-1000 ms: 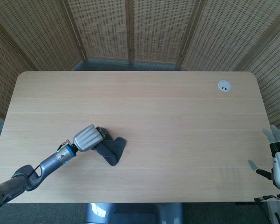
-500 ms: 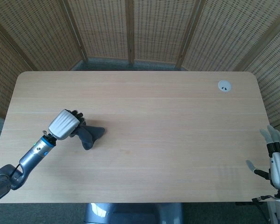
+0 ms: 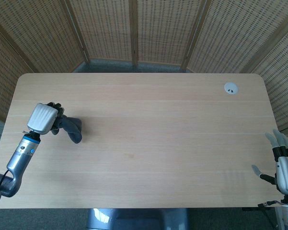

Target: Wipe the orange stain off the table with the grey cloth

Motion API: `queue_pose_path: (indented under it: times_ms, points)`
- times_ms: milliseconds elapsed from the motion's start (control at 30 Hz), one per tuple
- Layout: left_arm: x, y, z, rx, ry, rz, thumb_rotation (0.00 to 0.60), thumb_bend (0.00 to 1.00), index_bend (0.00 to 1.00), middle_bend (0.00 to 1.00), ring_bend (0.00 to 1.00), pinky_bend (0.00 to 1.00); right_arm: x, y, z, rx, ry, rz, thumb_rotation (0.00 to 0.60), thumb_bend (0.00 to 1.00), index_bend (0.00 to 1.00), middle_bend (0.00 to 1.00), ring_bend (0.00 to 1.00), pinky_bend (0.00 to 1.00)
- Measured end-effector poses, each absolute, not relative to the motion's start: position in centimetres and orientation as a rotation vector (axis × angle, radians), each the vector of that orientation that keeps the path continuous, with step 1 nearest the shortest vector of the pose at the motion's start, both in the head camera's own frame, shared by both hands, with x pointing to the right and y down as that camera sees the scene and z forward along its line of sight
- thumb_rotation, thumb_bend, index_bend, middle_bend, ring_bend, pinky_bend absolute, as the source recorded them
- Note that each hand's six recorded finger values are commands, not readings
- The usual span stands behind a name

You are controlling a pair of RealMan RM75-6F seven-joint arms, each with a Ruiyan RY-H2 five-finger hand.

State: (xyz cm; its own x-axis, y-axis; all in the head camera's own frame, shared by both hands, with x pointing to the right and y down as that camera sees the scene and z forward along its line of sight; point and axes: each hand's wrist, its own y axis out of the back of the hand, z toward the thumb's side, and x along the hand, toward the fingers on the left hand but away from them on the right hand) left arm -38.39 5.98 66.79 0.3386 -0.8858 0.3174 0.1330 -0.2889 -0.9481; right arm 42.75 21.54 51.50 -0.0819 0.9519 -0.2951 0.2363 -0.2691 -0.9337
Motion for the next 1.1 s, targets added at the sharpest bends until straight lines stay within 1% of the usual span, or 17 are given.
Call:
queue_pose_path:
  times_ms: [33,67,133,167,267,367,500,700,767,933,1100]
  points:
    - [-38.6,6.2,67.2,-1.537,0.712,-1.208,0.600,0.10,0.15,0.04,0.04,0.41,42.7,21.5,51.5,-1.539,-1.314,1.399,0.600,0.18,0.10,0.00,0.00,0.11]
    - [-38.7,6.4,67.5,-1.559,0.712,-1.235,0.600,0.07,0.06,0.00,0.00,0.32,42.7,21.5,51.5,-1.538,-1.313,1.400,0.600,0.18,0.10,0.00,0.00,0.11]
    - [-38.7,7.0,68.2,-1.621,0.705,-1.290,0.600,0.04,0.00,0.00,0.00,0.21,42.7,21.5,51.6,-1.536,-1.312,1.403,0.600,0.18,0.10,0.00,0.00,0.11]
    - [-38.6,7.3,68.2,-1.649,0.704,-1.307,0.600,0.03,0.00,0.00,0.00,0.16,42.7,21.5,51.6,-1.535,-1.311,1.404,0.600,0.18,0.10,0.00,0.00,0.11]
    - [-37.9,8.3,67.8,-1.740,0.695,-1.339,0.600,0.00,0.00,0.00,0.00,0.09,42.8,21.5,51.6,-1.533,-1.311,1.404,0.600,0.18,0.10,0.00,0.00,0.11]
    - [-37.6,9.1,66.3,-1.800,0.670,-1.356,0.600,0.00,0.00,0.00,0.00,0.06,42.7,21.5,51.6,-1.533,-1.312,1.404,0.600,0.18,0.10,0.00,0.00,0.11]
    - [-38.9,10.0,64.3,-1.799,0.581,-1.428,0.600,0.00,0.00,0.00,0.00,0.02,42.7,21.6,51.6,-1.534,-1.311,1.405,0.600,0.18,0.10,0.00,0.00,0.11]
    - [-40.8,12.2,63.4,-1.720,0.406,-1.564,0.600,0.00,0.00,0.00,0.00,0.00,42.6,21.6,51.6,-1.533,-1.308,1.403,0.600,0.18,0.10,0.00,0.00,0.11]
    - [-41.4,12.9,63.1,-1.712,0.393,-1.599,0.600,0.00,0.00,0.00,0.00,0.00,42.6,21.6,51.6,-1.533,-1.305,1.403,0.600,0.18,0.10,0.00,0.00,0.11]
    - [-43.0,13.5,62.6,-1.695,0.468,-1.613,0.600,0.00,0.00,0.00,0.00,0.02,42.5,21.7,51.7,-1.531,-1.302,1.406,0.600,0.18,0.10,0.00,0.00,0.11]
    - [-44.3,13.9,61.6,-1.695,0.663,-1.513,0.600,0.00,0.00,0.00,0.00,0.02,42.7,21.6,51.7,-1.526,-1.305,1.413,0.600,0.18,0.10,0.00,0.00,0.11]
